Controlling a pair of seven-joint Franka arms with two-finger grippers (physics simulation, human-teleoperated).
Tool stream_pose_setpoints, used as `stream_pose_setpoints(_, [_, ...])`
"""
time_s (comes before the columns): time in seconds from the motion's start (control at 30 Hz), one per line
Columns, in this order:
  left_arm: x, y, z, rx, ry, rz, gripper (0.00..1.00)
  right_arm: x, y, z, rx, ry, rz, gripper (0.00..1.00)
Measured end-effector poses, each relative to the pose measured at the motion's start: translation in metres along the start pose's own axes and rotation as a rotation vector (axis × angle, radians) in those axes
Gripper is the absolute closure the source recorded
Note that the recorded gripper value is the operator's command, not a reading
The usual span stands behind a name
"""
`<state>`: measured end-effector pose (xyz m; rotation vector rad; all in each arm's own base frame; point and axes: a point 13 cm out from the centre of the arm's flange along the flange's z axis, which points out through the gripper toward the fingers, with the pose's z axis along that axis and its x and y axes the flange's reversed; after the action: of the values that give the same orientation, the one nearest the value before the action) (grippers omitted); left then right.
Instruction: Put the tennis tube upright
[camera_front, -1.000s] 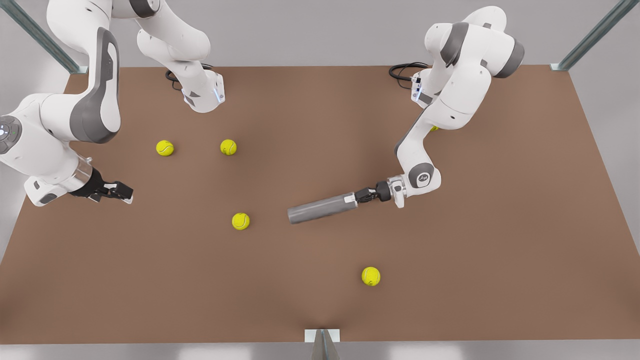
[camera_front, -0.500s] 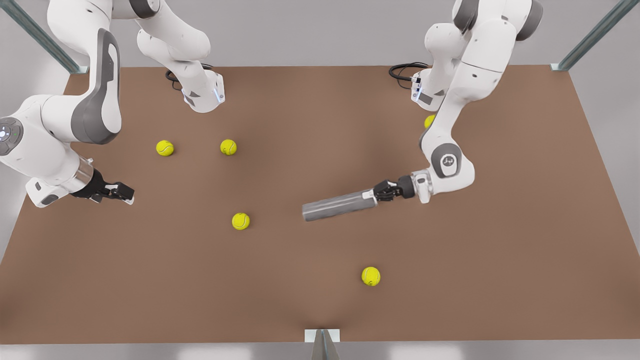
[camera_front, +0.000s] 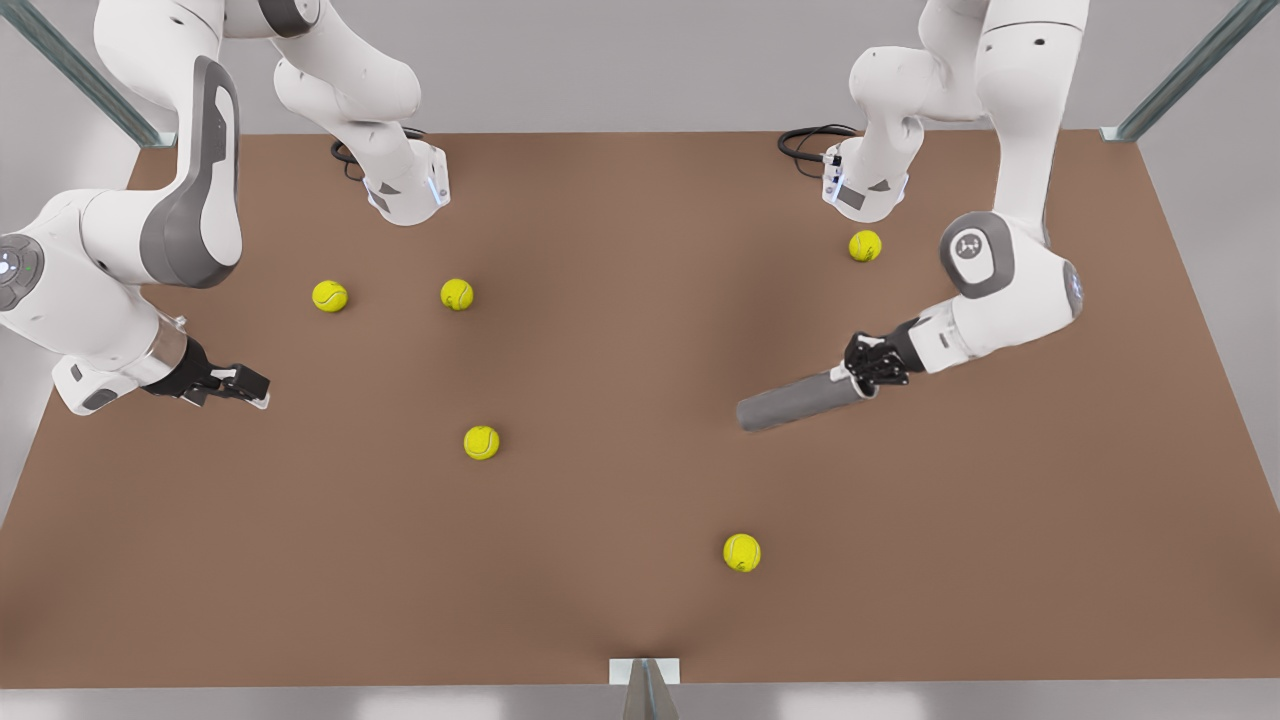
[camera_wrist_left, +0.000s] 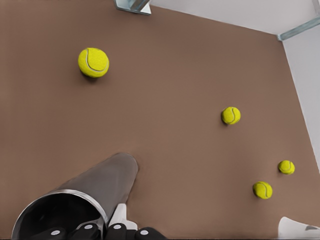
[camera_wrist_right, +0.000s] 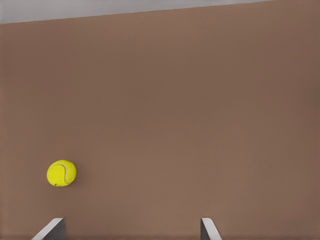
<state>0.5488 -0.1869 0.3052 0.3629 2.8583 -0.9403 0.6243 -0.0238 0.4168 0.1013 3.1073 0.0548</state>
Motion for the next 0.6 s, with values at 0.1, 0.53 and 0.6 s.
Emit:
stream_pose_setpoints(0.1, [0.004,0.019,-0.025,-0.146,0.036,0.038,0.79,0.000,0.000,0.000,0.000,-0.001,0.000,0.00])
stream_pose_setpoints(0.53, [0.020,0.105,-0.052,-0.520,0.168,0.001,0.79,-0.001,0.004,-0.001,-0.001,-0.003,-0.006,0.00])
stream_pose_setpoints(0.6, [0.021,0.102,-0.047,-0.532,0.176,-0.007,0.79,-0.001,0.006,-0.001,-0.001,-0.003,-0.010,0.00])
